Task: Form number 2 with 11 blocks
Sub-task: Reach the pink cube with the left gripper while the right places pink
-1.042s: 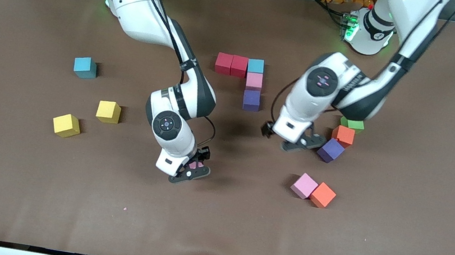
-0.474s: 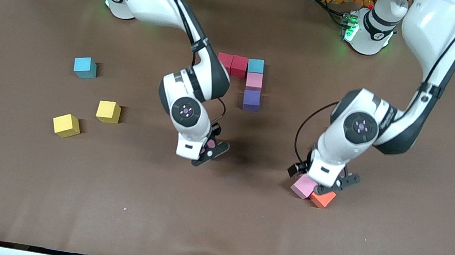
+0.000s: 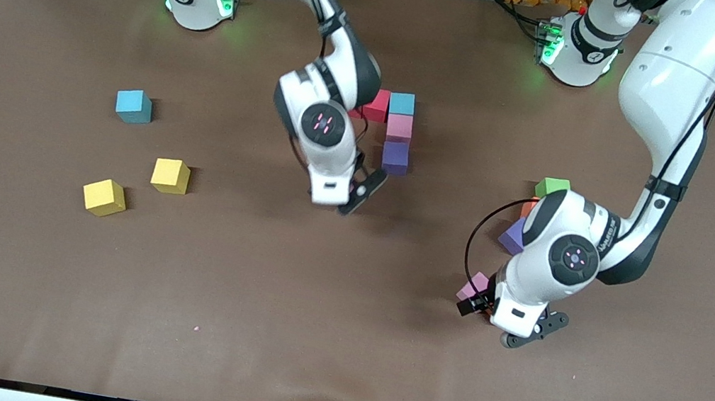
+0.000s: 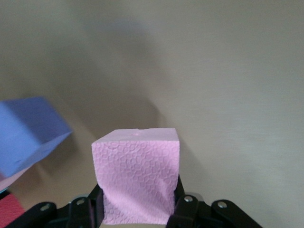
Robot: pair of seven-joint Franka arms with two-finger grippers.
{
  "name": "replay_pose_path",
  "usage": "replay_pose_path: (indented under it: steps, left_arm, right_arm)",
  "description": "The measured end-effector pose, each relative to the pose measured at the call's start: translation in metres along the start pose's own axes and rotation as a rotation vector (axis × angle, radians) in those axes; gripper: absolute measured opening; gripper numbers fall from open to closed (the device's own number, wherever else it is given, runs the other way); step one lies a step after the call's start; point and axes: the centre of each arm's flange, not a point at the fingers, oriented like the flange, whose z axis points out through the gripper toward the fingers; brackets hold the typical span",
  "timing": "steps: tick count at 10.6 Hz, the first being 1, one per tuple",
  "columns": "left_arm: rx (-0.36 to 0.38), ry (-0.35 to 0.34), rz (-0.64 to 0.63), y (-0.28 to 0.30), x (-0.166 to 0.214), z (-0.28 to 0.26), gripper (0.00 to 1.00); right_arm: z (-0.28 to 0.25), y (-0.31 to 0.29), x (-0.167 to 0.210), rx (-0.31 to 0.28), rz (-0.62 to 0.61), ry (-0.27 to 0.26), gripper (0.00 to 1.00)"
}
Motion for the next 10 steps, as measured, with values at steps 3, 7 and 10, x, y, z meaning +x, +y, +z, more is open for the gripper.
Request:
replay_pose_path:
  steps: [3, 7, 10]
  left_arm:
    - [-0.015, -0.036, -0.088, 0.001, -0.002, 0.007, 1.00]
    - [0.017, -0.055, -0.171, -0.001, -0.010, 0.022, 1.00]
    - [0.065, -0.086, -0.199, -0.010, -0.015, 0.041, 1.00]
  right_arm:
    - [0.019, -0.062, -0.026, -0.014, -0.184, 0.005, 0.55]
    - [0.019, -0.074, -0.029, -0.038, -0.430, 0.044, 0.55]
    - [0.029, -0.069, -0.036, -0.062, -0.516, 0.064, 0.55]
